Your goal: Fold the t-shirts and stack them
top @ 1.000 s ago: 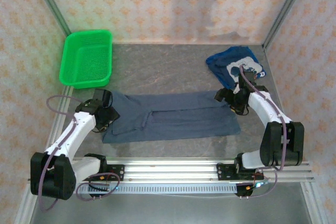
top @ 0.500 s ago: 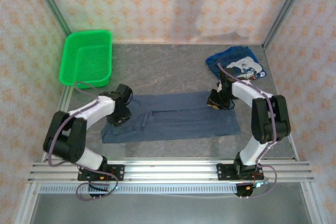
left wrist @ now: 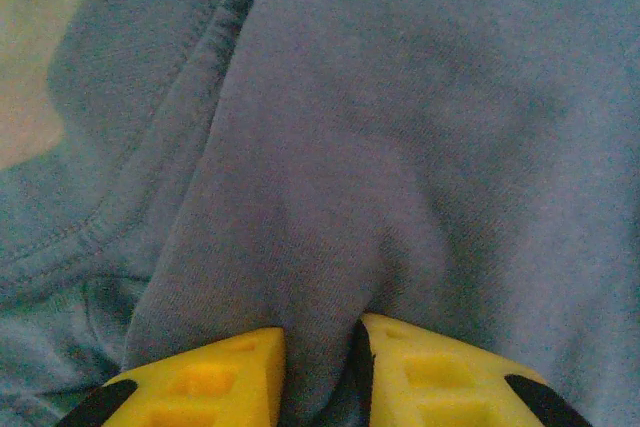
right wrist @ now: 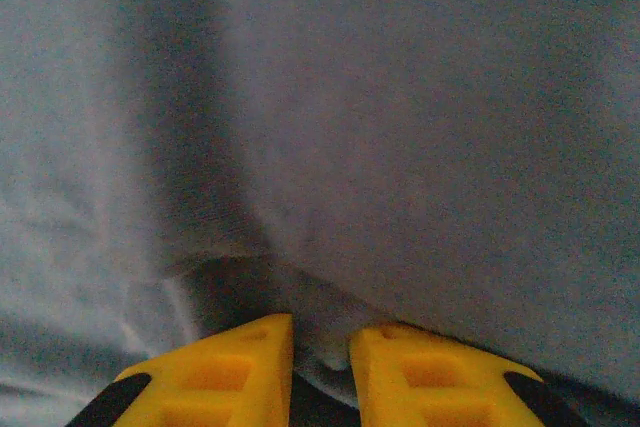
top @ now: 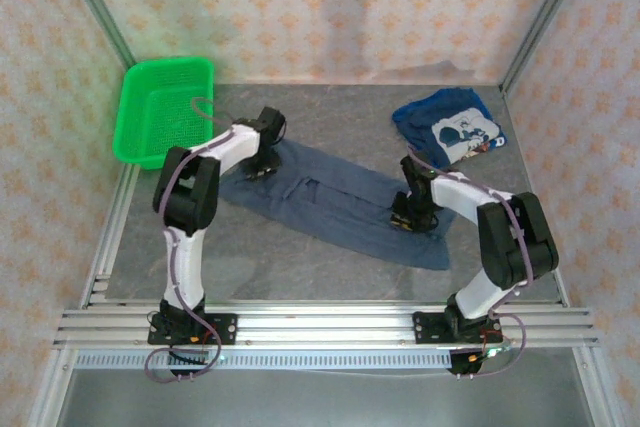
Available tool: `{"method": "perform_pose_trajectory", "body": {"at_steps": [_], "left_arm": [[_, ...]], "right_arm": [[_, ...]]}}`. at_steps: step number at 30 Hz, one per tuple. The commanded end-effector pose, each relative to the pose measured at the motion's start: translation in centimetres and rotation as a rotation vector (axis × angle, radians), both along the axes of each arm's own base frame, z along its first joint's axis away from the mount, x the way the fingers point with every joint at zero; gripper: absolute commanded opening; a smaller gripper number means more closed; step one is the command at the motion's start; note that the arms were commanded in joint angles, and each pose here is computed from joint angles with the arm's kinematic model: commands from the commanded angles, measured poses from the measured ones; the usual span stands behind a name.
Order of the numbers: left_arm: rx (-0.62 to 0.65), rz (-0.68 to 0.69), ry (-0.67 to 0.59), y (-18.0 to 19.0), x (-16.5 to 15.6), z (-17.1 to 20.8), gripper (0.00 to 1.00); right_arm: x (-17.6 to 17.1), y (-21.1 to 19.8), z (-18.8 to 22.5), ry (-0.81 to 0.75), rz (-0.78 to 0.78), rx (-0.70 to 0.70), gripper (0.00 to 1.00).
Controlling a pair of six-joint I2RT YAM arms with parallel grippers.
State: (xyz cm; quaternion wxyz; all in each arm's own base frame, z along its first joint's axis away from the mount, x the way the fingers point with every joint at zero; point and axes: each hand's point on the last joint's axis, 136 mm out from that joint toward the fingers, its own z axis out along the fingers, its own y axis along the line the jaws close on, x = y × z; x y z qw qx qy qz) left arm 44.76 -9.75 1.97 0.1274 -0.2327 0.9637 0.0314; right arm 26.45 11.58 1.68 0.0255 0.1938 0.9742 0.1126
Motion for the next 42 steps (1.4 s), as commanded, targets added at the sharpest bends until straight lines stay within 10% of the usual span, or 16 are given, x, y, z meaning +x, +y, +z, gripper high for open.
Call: {"method": "perform_pose_trajectory", "body": {"at_steps": [1,13,25,27,29,35,42], "left_arm": [[0.004,-0.121,0.129,-1.4,1.4,-4.6,0.25],[-0.306,-0.166,-0.060,-8.4,13.4,-6.3,0.27],[-0.535,-0.079,-0.227,-9.2,18.6,-6.9,0.24],[-0.566,-0.093,-0.257,-9.8,19.0,-4.4,0.25],[-0.601,-0.120,-0.307,-10.2,19.5,-0.2,0.47],[-0.653,-0.174,-0.579,-7.7,18.9,20.3,0.83],[-0.562,-0.233,-0.640,-4.2,6.9,34.2,0.87]], "right_arm": [[-3.5,1.3,-2.0,0.103,-0.063,-0.019,0.24],[-4.2,12.5,-3.2,0.080,-0.065,0.064,0.24],[-3.1,23.5,-0.9,0.014,-0.185,0.207,0.29],[-3.1,23.3,0.7,-0.009,-0.196,0.218,0.36],[-2.7,22.5,3.3,-0.068,-0.185,0.225,0.45],[-3.4,17.7,14.0,-0.278,0.002,0.168,0.68],[-7.2,9.7,15.8,-0.325,0.095,0.203,0.76]]}}
